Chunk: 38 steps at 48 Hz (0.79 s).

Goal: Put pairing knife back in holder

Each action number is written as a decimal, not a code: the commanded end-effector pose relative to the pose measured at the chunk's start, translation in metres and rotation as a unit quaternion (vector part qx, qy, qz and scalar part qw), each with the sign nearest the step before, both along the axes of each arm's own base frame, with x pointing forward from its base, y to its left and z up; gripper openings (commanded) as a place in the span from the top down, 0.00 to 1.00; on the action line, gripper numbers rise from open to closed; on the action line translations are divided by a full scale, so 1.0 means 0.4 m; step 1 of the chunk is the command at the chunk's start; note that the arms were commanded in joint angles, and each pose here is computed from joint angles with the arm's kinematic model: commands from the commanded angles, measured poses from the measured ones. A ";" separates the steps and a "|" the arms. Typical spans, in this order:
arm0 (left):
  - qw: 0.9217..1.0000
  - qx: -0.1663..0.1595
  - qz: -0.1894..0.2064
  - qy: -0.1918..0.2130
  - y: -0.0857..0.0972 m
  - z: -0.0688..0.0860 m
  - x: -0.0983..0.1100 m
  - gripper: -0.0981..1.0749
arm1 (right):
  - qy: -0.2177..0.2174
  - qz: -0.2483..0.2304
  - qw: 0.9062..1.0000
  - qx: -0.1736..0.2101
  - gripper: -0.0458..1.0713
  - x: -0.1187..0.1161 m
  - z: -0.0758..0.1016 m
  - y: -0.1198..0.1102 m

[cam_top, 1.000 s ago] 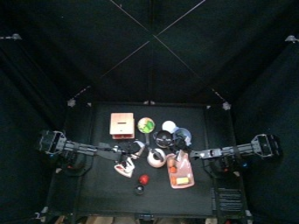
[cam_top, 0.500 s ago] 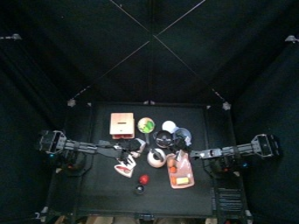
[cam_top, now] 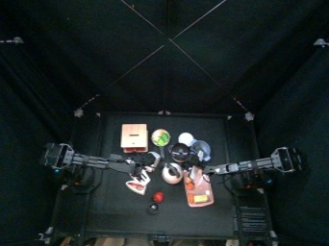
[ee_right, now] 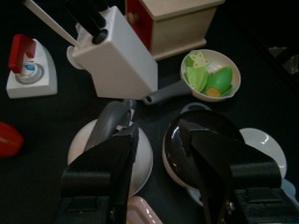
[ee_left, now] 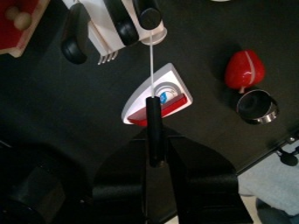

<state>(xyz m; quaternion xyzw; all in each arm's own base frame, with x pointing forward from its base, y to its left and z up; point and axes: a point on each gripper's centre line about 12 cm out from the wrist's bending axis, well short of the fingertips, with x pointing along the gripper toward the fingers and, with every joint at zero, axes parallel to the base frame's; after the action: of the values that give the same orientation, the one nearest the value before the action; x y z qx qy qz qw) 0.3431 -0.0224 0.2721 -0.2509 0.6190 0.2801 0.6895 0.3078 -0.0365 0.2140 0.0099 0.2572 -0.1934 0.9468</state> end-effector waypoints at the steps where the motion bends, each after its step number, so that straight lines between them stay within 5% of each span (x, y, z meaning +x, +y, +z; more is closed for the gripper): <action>1: 1.000 0.006 0.003 -0.014 0.010 0.016 0.007 0.48 | -0.014 -0.006 1.000 -0.003 0.25 0.041 0.027 -0.013; 18: 1.000 0.009 0.003 -0.015 0.014 0.014 0.007 0.48 | -0.007 -0.023 1.000 0.016 0.31 0.169 0.010 -0.085; 29: 1.000 0.009 0.003 -0.015 0.012 0.013 0.007 0.48 | 0.003 -0.040 0.998 0.047 0.45 0.204 -0.027 -0.157; 38: 1.000 0.008 0.004 -0.015 0.013 0.013 0.007 0.48 | 0.004 -0.004 0.996 0.094 0.56 0.245 -0.056 -0.184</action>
<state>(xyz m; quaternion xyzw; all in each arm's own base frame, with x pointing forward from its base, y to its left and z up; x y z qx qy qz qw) 0.3444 -0.0197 0.2724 -0.2475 0.6133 0.2832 0.6945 0.3952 -0.1047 0.1787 0.0870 0.2962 -0.1948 0.9310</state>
